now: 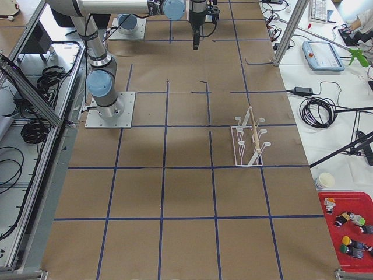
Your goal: Transfer IKEA cup to right arm and place on rack
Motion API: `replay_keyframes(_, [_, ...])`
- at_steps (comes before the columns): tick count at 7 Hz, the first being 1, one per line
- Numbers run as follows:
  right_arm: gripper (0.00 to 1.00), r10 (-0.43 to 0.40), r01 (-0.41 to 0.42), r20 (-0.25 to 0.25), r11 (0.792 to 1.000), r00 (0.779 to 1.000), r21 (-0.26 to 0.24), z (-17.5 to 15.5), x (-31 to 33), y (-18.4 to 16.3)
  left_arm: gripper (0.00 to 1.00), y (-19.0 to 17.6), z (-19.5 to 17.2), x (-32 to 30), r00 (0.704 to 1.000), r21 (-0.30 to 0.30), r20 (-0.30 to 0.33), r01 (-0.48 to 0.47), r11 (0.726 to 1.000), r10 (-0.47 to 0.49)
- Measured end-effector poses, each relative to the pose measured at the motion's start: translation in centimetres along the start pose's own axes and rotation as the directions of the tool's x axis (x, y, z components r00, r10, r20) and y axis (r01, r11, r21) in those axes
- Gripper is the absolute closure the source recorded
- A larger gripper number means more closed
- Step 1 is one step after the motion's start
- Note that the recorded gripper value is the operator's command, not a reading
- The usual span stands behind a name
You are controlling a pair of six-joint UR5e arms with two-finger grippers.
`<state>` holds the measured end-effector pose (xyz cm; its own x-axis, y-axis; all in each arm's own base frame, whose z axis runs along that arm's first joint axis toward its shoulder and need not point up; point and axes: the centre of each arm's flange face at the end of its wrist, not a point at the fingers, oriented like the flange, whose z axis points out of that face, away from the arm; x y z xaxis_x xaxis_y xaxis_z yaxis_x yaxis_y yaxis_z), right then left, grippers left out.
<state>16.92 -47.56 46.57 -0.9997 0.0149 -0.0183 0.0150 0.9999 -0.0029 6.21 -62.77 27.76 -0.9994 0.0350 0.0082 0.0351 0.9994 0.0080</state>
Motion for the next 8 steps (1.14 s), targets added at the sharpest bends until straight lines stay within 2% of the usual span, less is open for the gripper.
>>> replay_keyframes(4, [0.00, 0.001, -0.001, -0.004, 1.000, 1.000, -0.003, 0.5, 0.0, -0.4, 0.01, -0.5, 4.6, -0.3, 1.000, -0.013, -0.001, 0.002, 1.000, -0.002])
replay_keyframes(8, [0.00, 0.003, -0.003, 0.001, 1.000, 1.000, 0.000, 0.4, 0.0, -0.5, 0.02, -0.3, 5.1, -1.2, 1.000, -0.023, 0.000, 0.014, 1.000, -0.014])
